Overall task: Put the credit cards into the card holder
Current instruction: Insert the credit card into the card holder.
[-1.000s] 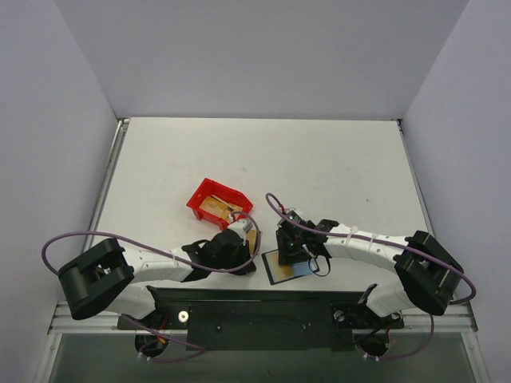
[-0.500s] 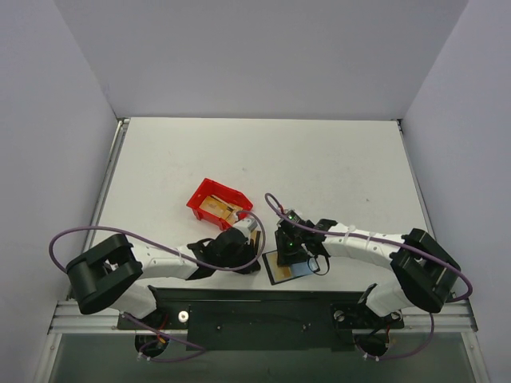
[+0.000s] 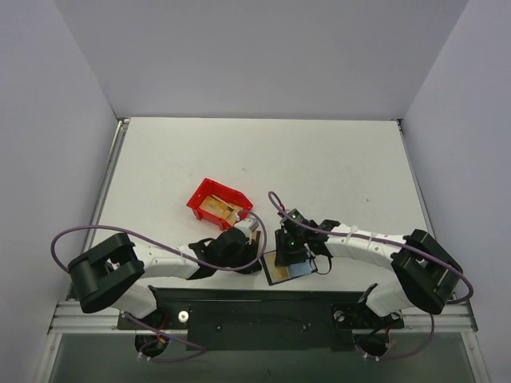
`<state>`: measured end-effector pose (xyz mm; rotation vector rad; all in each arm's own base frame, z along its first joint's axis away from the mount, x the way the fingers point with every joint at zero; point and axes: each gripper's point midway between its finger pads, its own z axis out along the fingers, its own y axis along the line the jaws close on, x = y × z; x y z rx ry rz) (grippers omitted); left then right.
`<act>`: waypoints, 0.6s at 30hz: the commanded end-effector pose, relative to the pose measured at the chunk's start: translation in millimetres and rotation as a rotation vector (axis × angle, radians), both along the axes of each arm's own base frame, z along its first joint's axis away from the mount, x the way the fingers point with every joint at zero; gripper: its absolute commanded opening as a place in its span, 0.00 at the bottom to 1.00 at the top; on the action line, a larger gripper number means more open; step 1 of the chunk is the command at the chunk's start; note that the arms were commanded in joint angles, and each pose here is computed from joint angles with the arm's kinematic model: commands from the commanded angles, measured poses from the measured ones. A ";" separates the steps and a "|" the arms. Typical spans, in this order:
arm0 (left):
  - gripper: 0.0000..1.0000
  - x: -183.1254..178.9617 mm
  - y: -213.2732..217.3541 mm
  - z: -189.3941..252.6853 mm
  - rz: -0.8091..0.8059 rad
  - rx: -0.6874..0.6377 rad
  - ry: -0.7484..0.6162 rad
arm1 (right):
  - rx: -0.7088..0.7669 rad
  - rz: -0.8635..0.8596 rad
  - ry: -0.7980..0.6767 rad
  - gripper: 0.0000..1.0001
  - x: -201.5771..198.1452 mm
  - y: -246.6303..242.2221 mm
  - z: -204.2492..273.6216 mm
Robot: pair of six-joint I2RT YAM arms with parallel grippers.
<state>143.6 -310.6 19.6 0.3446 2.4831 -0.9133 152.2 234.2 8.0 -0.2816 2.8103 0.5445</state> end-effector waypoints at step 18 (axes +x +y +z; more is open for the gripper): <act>0.01 5.0 -13.3 6.1 -0.028 -0.010 -0.022 | -0.273 -0.082 -0.201 0.29 22.8 -56.3 29.2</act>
